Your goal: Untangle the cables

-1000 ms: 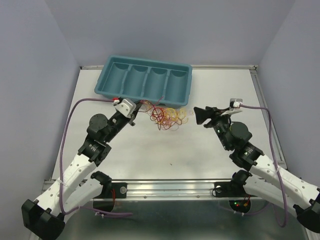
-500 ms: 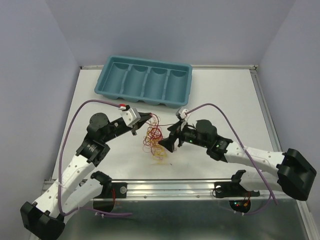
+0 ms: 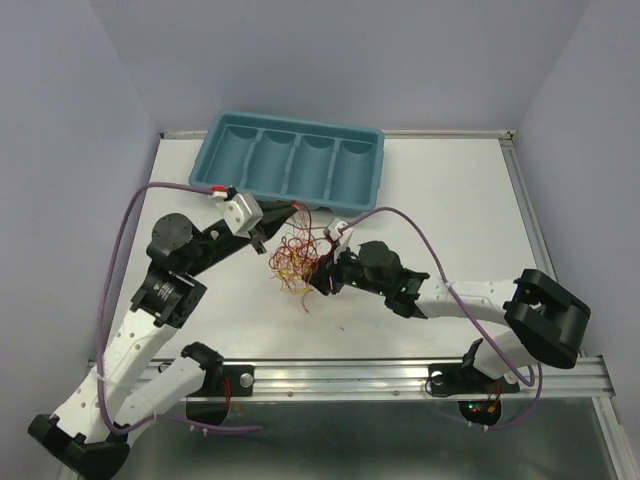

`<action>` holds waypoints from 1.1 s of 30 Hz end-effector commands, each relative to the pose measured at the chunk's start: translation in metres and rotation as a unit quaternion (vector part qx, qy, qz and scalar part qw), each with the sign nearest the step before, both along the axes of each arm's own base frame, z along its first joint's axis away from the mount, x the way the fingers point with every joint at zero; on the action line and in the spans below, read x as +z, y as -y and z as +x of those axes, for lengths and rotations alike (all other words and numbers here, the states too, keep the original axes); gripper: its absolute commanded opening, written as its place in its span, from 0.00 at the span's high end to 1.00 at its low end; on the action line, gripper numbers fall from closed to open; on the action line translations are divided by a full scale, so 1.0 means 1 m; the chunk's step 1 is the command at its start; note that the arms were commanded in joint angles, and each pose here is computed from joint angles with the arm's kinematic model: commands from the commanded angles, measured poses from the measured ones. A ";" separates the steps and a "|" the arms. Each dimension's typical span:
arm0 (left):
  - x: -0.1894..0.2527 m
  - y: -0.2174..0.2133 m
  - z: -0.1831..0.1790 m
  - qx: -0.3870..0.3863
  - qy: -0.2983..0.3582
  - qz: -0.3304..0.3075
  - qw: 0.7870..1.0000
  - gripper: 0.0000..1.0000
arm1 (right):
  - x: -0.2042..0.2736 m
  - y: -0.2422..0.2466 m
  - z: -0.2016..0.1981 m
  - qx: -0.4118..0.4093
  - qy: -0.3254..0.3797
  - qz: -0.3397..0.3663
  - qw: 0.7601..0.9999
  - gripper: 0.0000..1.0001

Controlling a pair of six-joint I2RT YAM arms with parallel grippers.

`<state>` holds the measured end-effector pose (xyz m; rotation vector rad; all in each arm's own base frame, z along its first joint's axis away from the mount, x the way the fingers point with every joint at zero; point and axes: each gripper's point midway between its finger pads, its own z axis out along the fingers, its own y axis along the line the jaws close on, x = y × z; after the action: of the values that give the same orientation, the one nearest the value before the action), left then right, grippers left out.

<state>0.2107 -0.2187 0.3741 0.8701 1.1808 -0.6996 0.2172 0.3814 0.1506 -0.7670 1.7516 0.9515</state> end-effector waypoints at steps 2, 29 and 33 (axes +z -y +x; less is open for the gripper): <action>0.153 -0.062 0.019 0.177 0.083 -0.136 0.971 1.00 | 0.037 -0.005 0.003 -0.008 0.027 0.063 0.998 0.59; 0.220 -0.276 -0.040 0.571 0.108 -0.356 0.731 1.00 | 0.083 0.314 0.058 -0.670 0.030 0.213 0.711 0.99; 0.208 -0.271 -0.046 0.542 0.112 -0.370 0.746 1.00 | 0.096 0.354 0.039 -0.684 0.039 0.278 0.674 0.99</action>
<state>0.1851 0.0403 0.5751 -0.3882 0.9544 0.0318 0.2693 0.0653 0.2631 0.7383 1.3367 0.3717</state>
